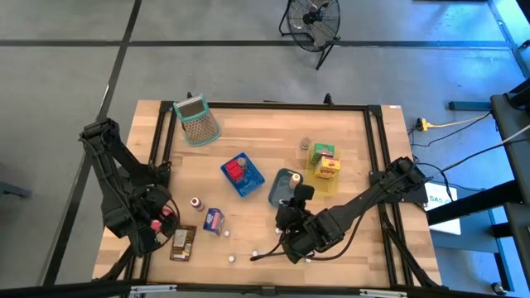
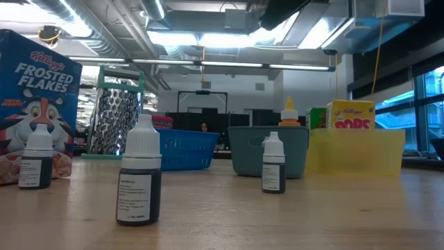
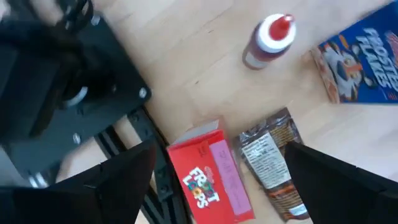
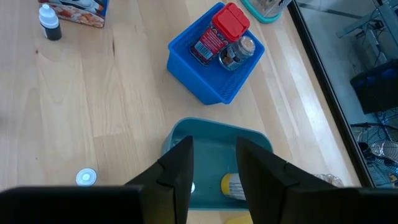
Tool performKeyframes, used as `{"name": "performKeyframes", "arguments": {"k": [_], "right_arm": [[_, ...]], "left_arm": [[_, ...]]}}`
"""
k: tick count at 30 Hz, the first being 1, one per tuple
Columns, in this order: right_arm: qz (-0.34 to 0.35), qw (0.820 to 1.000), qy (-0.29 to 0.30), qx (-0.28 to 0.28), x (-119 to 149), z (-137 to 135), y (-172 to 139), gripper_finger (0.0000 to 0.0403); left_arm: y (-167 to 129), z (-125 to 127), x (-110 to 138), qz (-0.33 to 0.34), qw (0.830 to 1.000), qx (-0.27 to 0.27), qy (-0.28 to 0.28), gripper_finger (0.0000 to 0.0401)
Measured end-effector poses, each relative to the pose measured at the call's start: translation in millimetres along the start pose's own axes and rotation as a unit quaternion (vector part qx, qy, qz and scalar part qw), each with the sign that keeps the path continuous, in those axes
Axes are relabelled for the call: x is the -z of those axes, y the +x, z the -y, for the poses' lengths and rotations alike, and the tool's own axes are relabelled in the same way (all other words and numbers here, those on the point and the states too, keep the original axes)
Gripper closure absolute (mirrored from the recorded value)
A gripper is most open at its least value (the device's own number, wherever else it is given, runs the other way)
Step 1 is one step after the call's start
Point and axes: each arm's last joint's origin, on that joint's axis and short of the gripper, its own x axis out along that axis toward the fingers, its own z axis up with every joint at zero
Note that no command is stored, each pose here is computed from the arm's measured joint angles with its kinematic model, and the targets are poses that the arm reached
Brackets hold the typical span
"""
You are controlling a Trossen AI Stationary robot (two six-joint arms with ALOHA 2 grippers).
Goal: Pick & Place Kitchen Items
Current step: Put the red cereal box into the yellow bin
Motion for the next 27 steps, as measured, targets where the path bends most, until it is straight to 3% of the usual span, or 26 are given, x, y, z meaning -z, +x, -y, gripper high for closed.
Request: {"name": "performKeyframes", "arguments": {"k": [5, 16, 27], "right_arm": [[0.000, 1.000, 0.000, 0.000, -0.1, 0.0, 0.0, 0.0279], [0.000, 1.000, 0.000, 0.001, 0.0, 0.1, 0.0, 0.0279], [-0.004, 1.000, 0.002, -0.009, -0.2, -0.7, 0.1, 0.0279]], "left_arm": [[0.2, -1.1, 1.9, -0.062, 0.997, -0.039, -0.035, 0.0048], [0.0, 6.9, 5.5, -0.075, 0.997, 0.008, -0.004, 0.0048], [3.9, 11.6, 8.0, -0.082, 0.994, -0.011, -0.066, 0.0049]]}}
